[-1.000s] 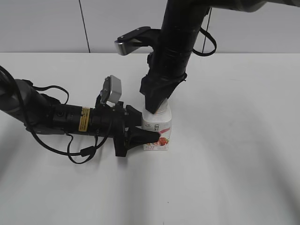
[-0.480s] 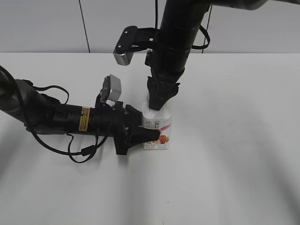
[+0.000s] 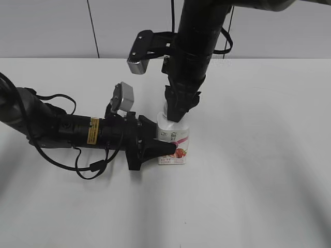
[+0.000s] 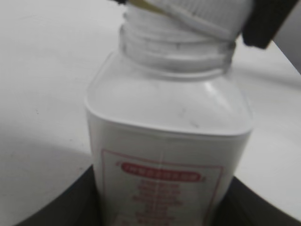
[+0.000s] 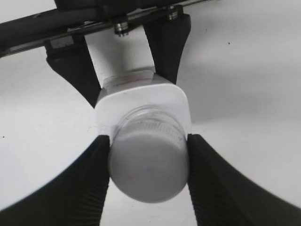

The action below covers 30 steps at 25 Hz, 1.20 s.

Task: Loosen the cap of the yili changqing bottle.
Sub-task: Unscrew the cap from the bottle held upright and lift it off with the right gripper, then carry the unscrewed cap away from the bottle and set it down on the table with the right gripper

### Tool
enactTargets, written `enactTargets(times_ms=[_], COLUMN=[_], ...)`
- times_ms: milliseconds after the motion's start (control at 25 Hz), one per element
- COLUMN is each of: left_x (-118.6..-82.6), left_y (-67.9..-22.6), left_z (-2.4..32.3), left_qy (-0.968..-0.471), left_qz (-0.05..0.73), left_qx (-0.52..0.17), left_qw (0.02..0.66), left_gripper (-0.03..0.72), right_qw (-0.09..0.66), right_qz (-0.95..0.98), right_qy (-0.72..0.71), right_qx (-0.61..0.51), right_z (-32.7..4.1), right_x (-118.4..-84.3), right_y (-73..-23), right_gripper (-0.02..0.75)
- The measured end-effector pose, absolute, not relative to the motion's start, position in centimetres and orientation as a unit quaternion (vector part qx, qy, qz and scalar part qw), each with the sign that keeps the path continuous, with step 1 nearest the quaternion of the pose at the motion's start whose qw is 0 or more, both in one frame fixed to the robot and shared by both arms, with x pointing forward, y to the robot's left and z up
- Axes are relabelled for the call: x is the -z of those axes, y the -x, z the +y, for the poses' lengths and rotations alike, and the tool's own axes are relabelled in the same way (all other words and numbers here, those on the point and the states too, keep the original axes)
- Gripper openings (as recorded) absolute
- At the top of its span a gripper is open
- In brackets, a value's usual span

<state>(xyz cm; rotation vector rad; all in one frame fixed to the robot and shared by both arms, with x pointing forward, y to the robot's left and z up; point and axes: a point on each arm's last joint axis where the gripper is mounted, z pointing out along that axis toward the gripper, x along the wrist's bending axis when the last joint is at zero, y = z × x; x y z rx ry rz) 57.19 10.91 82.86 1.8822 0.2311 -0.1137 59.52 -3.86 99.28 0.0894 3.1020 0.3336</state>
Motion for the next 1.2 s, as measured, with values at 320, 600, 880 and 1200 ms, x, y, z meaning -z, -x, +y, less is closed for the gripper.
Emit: enactTargets(times_ms=[320,600,880,1200], left_x=[-82.8,-82.8,-82.8,-82.8], left_y=[-57.2,-57.1,-57.1,-57.1], left_z=[10.9,10.9,10.9,10.9], left_qy=[-0.806,-0.807,-0.808,-0.808], left_qz=[0.097,0.092,0.091,0.091], left_qx=[0.048,0.048,0.048,0.048], left_qw=[0.582,0.581,0.581,0.581], left_gripper=[0.365,0.365,0.365,0.365], right_qw=[0.023,0.058,0.06,0.083], right_qz=[0.993,0.988,0.968,0.936], right_qy=[-0.039,-0.072,-0.197,-0.321], right_qx=[-0.108,-0.125,-0.142,-0.12], right_z=[-3.8,-3.5,-3.4,-5.0], right_x=[-100.5,-102.7,-103.8,-103.9], right_y=[-59.9,-60.8,-61.1,-62.2], right_gripper=[0.392,0.391,0.39,0.389])
